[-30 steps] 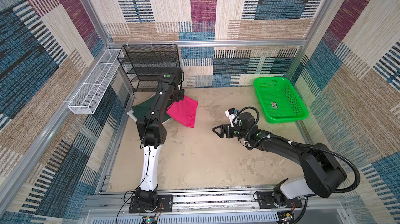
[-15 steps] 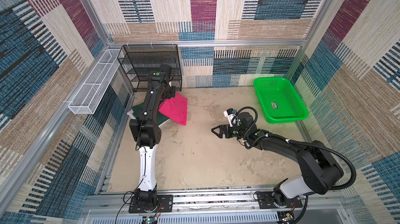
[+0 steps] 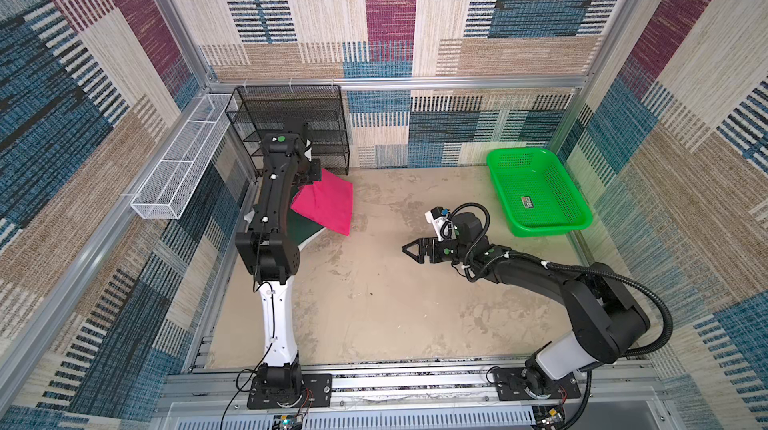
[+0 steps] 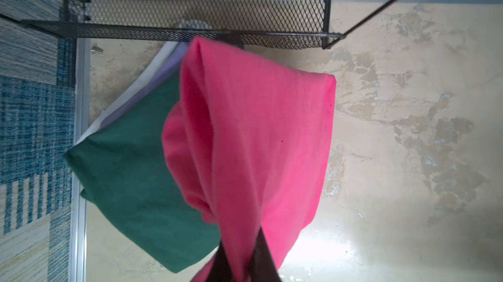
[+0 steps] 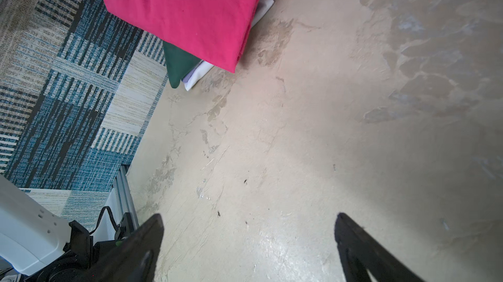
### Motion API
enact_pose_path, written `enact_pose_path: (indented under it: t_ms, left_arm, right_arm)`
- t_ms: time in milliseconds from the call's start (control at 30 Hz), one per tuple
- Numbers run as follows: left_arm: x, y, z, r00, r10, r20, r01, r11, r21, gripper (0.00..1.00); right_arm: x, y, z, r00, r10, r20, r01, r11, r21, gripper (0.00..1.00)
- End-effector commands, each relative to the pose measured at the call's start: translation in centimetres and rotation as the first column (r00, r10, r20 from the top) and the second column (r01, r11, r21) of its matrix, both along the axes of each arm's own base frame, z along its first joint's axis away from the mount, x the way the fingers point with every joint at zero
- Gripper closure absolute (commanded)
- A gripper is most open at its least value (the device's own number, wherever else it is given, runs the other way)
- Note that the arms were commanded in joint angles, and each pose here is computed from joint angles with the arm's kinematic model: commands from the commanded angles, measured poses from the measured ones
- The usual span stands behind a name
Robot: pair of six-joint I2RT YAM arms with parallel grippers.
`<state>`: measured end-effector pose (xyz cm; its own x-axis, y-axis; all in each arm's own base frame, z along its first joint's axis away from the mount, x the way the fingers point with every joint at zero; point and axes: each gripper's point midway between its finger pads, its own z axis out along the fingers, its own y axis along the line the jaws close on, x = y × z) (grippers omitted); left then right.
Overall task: Fold and stack the t-shirts
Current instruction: 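Lift the magenta shirt with the left gripper while the right gripper draws back, then carry the magenta shirt over the green stack with the left gripper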
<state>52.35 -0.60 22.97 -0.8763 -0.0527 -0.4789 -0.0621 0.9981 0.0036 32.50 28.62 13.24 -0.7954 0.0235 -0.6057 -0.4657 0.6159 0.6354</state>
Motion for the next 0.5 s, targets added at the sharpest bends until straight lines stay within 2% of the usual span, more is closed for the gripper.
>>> enact_pose_path:
  t_ms: [0, 467]
  left_arm:
    - [1.1, 0.7, 1.2, 0.998, 0.006, 0.064, -0.003, 0.999, -0.036, 1.00]
    - [1.8, 6.2, 0.9, 0.973, 0.200, 0.114, -0.179, 0.969, -0.168, 1.00]
  right_arm:
    - [0.0, 0.1, 0.9, 1.000, 0.001, 0.024, -0.002, 1.000, 0.023, 0.01]
    - [0.1, 0.0, 0.9, 1.000, 0.000, 0.024, 0.000, 1.000, 0.010, 0.01]
